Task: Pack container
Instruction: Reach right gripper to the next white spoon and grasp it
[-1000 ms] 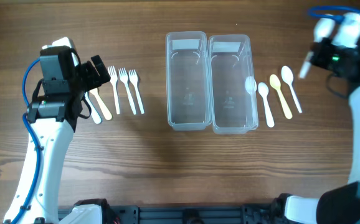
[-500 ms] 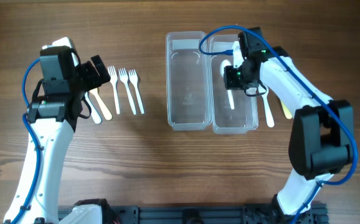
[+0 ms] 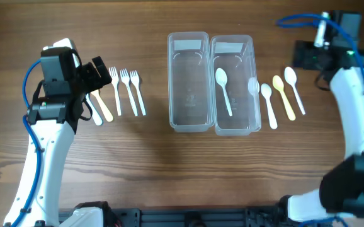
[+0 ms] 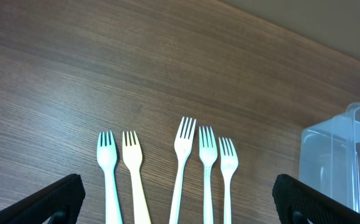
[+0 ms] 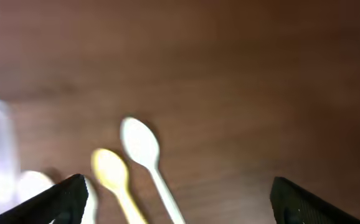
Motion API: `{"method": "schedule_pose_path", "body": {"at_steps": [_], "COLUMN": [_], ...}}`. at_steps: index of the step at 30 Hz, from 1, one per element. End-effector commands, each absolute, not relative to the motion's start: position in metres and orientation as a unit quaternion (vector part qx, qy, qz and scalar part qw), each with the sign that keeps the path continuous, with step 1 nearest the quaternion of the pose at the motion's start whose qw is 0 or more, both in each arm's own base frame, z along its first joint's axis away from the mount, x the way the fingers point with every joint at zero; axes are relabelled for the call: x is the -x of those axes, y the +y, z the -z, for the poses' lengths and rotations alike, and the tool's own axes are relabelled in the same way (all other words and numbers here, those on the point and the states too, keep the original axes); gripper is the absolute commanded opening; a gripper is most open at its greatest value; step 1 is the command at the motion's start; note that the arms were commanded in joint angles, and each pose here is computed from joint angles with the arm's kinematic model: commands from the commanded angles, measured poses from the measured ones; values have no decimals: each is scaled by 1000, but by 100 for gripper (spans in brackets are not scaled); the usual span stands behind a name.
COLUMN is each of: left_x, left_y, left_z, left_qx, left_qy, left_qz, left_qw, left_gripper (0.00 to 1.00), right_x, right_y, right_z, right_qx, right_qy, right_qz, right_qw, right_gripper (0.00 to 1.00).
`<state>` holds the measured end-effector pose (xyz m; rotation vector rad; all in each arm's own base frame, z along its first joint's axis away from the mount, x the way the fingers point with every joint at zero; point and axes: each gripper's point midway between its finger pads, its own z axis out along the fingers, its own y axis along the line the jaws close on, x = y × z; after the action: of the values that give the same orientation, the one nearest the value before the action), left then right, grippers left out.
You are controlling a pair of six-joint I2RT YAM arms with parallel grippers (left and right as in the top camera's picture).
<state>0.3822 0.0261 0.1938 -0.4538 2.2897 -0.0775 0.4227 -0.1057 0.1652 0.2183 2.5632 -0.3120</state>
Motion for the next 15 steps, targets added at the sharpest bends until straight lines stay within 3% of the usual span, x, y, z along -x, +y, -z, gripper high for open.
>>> {"method": "schedule_pose_path", "body": {"at_steps": [1, 3, 6, 10, 15], "left_x": [-386, -386, -386, -386, -386], "left_y": [26, 26, 26, 26, 26], "left_z": [-198, -198, -198, -198, -199], "left_qx": [173, 173, 173, 173, 173], "left_qy": [901, 901, 901, 901, 901], "left_qz": [33, 33, 33, 33, 33], "left_qw": [396, 396, 396, 396, 396], "left_gripper": [100, 100, 100, 100, 100], "right_x": [-408, -403, -401, -404, -407], "right_y": [-120, -124, -122, -108, -108], "right_z": [-95, -68, -43, -14, 1], "right_qx": [-78, -61, -45, -16, -18], "right_qy": [978, 986, 991, 995, 995], "right_qz": [68, 56, 48, 4, 1], "right_qw": [180, 145, 118, 103, 96], "right_gripper": [92, 85, 82, 63, 52]}}
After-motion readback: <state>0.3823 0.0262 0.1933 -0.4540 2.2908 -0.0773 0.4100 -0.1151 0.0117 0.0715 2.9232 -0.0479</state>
